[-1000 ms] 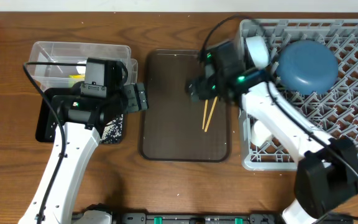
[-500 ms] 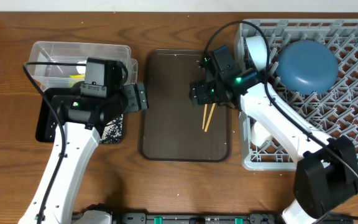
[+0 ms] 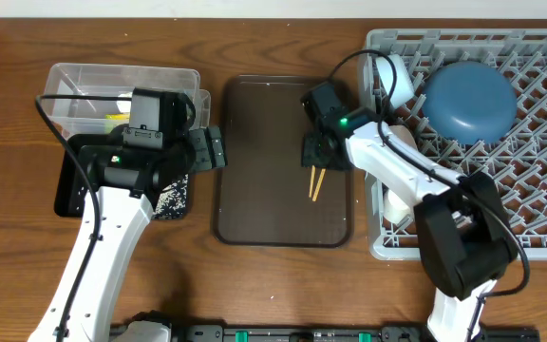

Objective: Sort waste into correct bins and load items into the dishwasher rack
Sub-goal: 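Grasp one wooden chopstick on the brown tray with the right gripper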

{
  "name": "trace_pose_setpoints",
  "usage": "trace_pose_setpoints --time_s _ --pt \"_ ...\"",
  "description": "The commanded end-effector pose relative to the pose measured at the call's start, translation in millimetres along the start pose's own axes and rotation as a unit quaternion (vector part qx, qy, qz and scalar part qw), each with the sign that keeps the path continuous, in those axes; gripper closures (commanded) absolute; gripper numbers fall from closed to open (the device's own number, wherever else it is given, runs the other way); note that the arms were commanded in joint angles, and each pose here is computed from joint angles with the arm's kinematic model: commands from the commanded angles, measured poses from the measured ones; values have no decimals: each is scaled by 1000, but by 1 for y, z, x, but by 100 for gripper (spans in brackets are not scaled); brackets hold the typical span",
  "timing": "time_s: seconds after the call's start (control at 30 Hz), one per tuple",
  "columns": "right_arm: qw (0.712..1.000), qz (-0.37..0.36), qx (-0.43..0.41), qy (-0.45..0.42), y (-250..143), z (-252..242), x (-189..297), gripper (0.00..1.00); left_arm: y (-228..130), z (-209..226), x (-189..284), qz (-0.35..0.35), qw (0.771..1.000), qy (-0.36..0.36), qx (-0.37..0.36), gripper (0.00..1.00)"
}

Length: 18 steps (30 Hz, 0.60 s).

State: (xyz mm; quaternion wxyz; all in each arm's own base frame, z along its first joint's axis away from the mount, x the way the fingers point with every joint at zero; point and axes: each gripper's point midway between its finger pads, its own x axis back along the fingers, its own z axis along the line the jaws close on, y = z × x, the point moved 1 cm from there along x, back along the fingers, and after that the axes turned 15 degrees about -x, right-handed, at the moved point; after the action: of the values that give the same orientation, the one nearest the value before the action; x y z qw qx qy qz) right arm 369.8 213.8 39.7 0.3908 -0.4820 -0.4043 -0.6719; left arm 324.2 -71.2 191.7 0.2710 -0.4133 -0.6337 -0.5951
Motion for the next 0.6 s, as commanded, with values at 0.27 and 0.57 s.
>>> trace_pose_setpoints --time_s 0.27,0.57 --pt "999 16 -27 -44 -9 -16 -22 71 6 2 5 -11 1000 5 -6 11" --pt "995 49 -28 -81 -24 -33 -19 82 6 2 5 -11 1000 5 -6 11"
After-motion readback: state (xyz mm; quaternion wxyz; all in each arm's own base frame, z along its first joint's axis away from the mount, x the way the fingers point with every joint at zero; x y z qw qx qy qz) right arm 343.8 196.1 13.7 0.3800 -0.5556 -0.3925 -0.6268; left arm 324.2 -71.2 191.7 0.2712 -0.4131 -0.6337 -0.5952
